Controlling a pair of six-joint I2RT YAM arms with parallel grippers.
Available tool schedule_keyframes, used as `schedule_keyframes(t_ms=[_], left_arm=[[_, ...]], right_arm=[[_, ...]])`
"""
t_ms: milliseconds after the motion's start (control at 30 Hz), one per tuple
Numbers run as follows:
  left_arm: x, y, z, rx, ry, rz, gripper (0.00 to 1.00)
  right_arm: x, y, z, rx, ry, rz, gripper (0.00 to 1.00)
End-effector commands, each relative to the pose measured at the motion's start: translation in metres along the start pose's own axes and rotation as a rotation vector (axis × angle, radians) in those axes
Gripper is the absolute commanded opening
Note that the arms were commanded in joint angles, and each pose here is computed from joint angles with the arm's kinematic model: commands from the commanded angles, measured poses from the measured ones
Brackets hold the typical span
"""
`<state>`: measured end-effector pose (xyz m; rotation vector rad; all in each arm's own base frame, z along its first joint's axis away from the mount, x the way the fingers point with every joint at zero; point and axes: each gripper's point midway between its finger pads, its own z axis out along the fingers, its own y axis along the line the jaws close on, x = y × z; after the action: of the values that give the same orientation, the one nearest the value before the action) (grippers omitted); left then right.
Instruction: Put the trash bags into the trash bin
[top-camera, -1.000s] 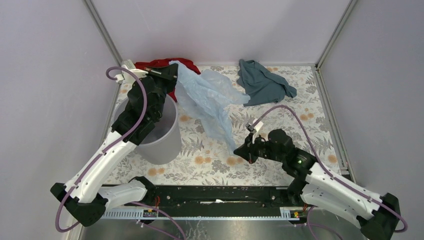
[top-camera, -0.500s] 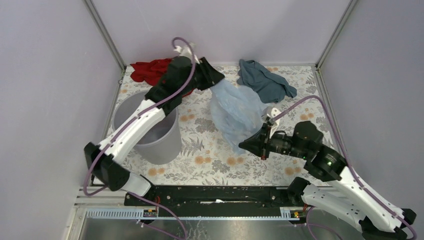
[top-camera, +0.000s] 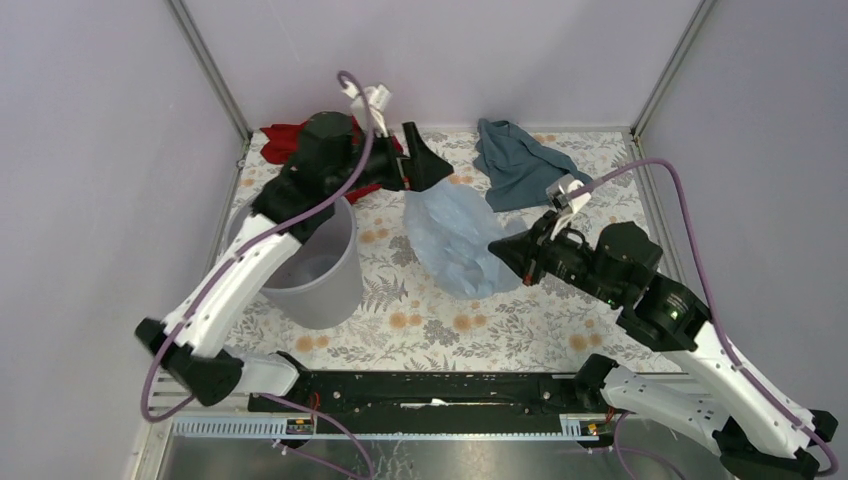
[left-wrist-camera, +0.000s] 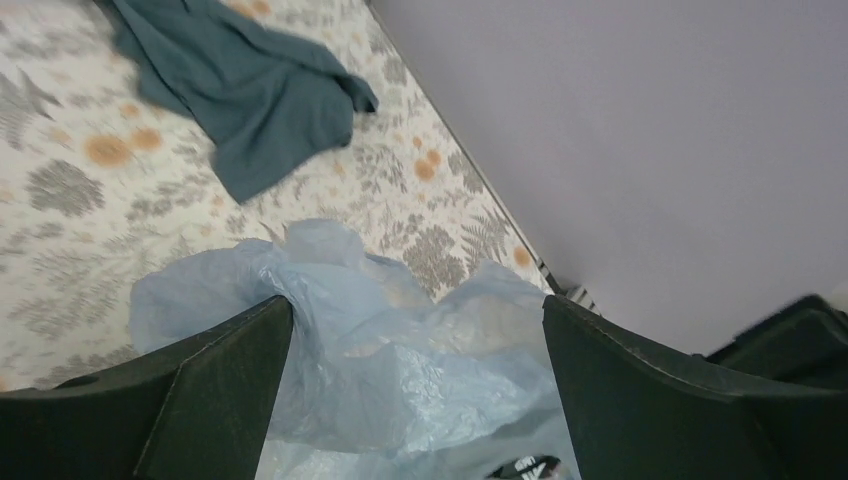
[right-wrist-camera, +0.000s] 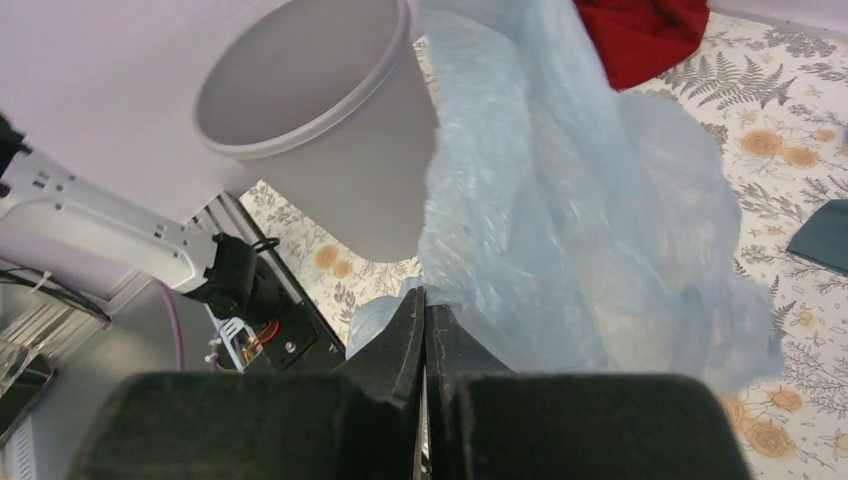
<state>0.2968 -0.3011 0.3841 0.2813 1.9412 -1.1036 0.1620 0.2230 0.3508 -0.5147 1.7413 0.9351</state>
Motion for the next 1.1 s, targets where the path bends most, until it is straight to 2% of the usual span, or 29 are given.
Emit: schedule_keyframes(t_ms=[0,100,167,267,333,433,500,600,733,800,933,1000,1067], left_arm=[[-0.037,0.009,-0.044,-0.148,-0.151,0.056,0.99],[-0.045,0.048,-0.056,-0.345,-0.239,-0.020,0.99],[-0.049,0.069,-0.062,-0.422,-0.312,-0.083,0.99],[-0.058,0.074,-0.062,-0.381,-0.397,-0.123,0.99],[-0.058,0.073,-0.055,-0.326,-0.408,-0.110,0.99],[-0.055,0.083,-0.048,-0.348,-0.366,-0.117,0.99],[-0.054,0.074,-0.046,-0.297,-0.308,-0.080,0.99],[-0.033,0.037,-0.035,-0.045,-0.199,0.000,0.96],[0.015,-0.022,-0.034,0.407,-0.014,-0.063,0.95],[0.033,-0.039,-0.038,0.523,0.064,-0.106,0.92],[0.071,-0.087,-0.043,0.591,0.113,-0.007,0.88],[0.085,-0.098,-0.039,0.506,0.106,0.069,0.87],[0.089,-0.092,-0.037,0.370,0.082,0.118,0.87]], right_arm=[[-0.028,-0.001,0.000,0.037,-0.068,0.006,0.00],[-0.032,0.011,-0.003,-0.031,-0.093,0.009,0.00],[-0.030,0.020,-0.005,-0.080,-0.085,0.002,0.00],[-0.022,0.017,-0.006,-0.060,-0.034,-0.007,0.00],[-0.015,0.009,-0.012,-0.028,-0.013,-0.027,0.00],[-0.002,-0.010,-0.022,0.059,-0.018,-0.044,0.00],[0.002,-0.018,-0.025,0.091,-0.032,-0.039,0.00],[-0.002,-0.021,-0.021,0.104,-0.066,-0.024,0.00],[-0.007,-0.018,-0.004,0.092,-0.065,0.005,0.00],[-0.010,-0.020,0.004,0.112,-0.073,0.028,0.00],[-0.022,-0.029,0.013,0.167,-0.147,0.113,0.00],[-0.028,-0.033,0.018,0.195,-0.181,0.168,0.00],[-0.034,-0.039,0.021,0.243,-0.195,0.214,0.00]])
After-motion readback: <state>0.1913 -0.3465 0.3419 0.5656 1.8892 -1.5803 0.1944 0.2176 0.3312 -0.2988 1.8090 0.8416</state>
